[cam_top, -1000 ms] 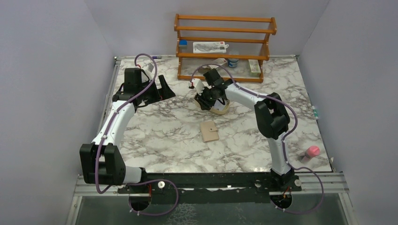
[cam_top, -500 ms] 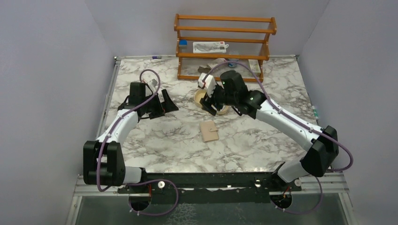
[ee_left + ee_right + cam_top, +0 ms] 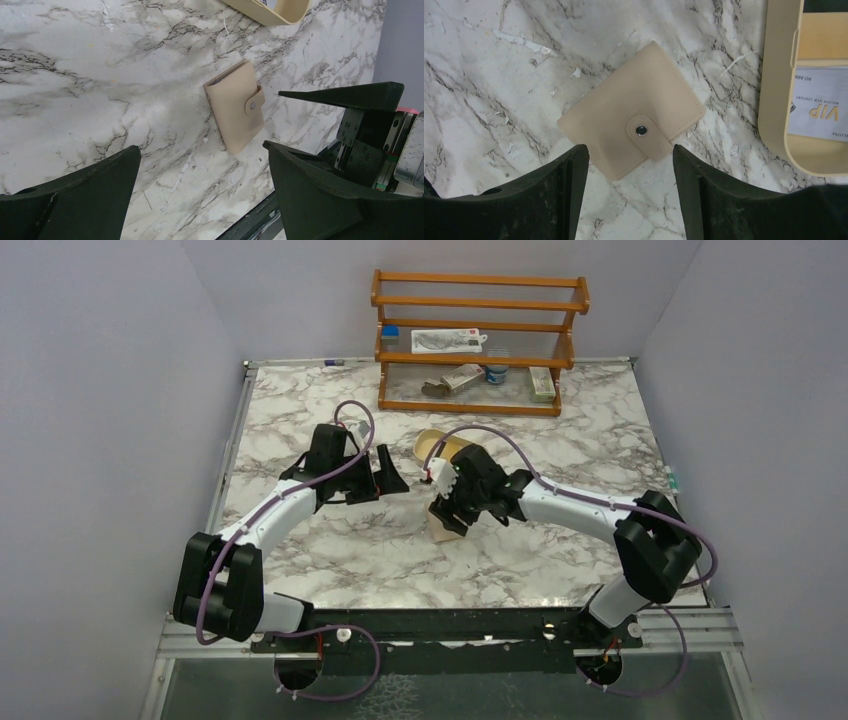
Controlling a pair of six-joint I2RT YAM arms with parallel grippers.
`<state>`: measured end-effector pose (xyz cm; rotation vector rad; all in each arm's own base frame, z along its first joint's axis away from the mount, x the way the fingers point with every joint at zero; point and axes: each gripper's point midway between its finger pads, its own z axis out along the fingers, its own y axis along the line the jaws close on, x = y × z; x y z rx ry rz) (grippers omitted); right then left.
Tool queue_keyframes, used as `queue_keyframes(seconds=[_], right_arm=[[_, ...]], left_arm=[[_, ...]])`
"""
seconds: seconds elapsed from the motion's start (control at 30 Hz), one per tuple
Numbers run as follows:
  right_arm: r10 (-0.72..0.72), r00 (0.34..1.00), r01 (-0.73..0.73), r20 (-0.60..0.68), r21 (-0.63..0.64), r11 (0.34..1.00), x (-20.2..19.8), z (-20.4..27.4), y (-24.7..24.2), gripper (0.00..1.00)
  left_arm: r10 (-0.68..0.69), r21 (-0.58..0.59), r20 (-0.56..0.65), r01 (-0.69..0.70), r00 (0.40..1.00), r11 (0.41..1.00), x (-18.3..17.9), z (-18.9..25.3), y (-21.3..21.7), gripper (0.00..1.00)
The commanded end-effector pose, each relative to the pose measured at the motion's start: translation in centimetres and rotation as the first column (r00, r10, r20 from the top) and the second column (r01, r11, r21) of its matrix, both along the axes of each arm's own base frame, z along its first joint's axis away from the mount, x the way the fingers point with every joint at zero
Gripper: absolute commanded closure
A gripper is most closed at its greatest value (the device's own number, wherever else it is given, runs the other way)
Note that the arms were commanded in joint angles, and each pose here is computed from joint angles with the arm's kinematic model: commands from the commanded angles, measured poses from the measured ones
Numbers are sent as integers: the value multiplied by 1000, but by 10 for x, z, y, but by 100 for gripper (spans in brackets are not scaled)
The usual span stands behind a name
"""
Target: Take the credit cards out of the card holder
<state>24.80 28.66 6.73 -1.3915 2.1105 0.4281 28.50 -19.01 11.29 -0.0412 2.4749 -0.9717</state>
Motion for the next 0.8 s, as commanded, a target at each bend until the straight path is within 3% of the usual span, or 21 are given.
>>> queue_keyframes(seconds=[0.0, 0.23, 0.5, 0.77], right_arm=[[-20, 995, 15, 102, 43, 999, 26, 9, 14, 32], [-10, 995, 15, 99, -54, 998, 30, -18, 4, 31], [-32, 998, 36, 55, -72, 997, 27, -37, 3, 32], [-66, 997, 64, -35, -60, 996, 11, -55, 0, 53]], left_arm=[[35, 7, 36, -35, 999, 999, 6, 4, -1, 1], [33, 13, 29, -34, 999, 999, 5, 0, -1, 1], [31, 21, 30, -31, 999, 999, 8, -1, -2, 1], [30, 32, 28, -31, 999, 999, 5, -5, 1, 1]])
